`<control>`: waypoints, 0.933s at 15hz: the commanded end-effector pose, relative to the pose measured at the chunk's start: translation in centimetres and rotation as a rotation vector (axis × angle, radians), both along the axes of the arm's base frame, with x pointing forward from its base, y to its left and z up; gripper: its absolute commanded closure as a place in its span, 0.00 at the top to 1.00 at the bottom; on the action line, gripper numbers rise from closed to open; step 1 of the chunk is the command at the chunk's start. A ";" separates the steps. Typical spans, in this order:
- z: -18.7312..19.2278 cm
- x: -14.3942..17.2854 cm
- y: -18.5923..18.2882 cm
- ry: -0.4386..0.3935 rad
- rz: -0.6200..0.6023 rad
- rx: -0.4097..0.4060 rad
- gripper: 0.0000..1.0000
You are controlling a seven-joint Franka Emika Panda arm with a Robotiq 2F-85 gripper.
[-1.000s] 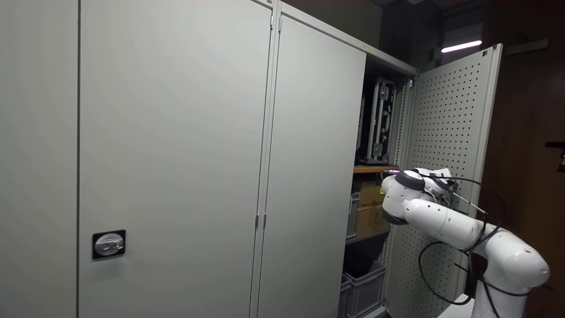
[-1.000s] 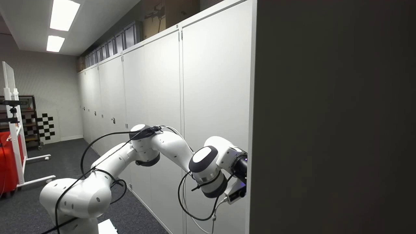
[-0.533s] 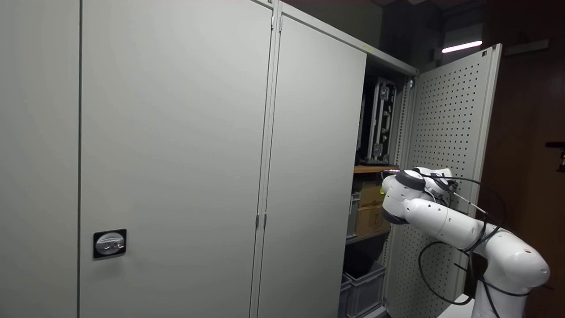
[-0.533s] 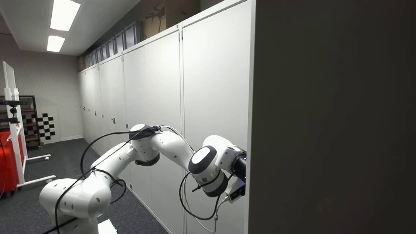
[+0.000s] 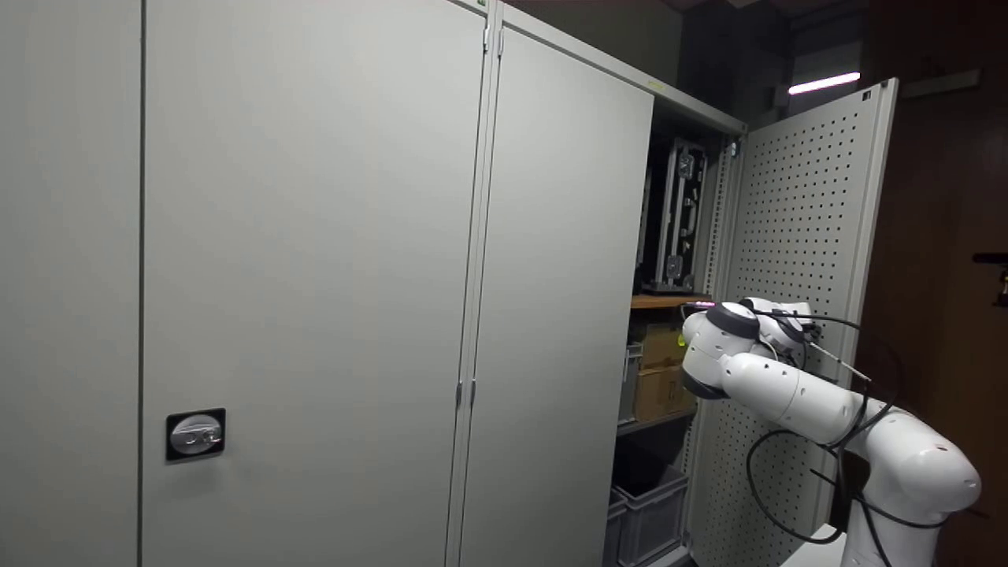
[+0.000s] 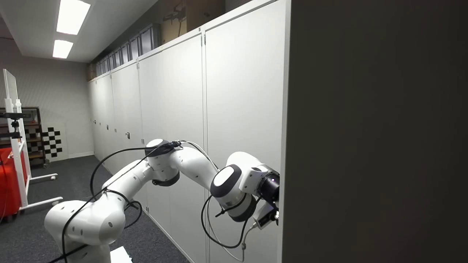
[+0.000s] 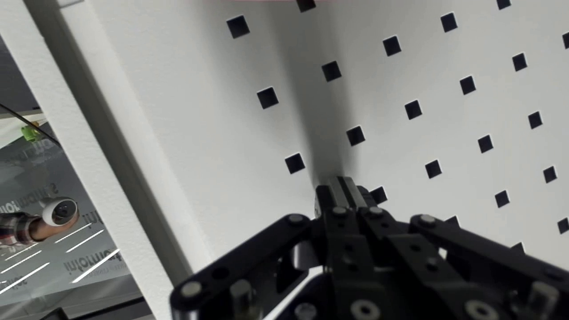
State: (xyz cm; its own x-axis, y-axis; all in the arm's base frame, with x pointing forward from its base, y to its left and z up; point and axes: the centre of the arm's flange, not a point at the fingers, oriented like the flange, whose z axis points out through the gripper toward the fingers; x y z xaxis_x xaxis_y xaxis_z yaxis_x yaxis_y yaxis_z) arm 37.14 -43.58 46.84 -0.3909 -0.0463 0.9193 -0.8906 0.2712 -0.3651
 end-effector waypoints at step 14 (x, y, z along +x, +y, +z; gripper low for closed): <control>0.3 -2.5 -6.9 -0.136 -0.031 0.006 0.00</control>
State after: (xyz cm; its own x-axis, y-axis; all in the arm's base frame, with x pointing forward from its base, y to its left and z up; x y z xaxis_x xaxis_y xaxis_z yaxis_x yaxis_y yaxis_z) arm 35.37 -44.00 46.67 -0.4761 -0.0368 0.8786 -0.8420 0.3073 -0.4434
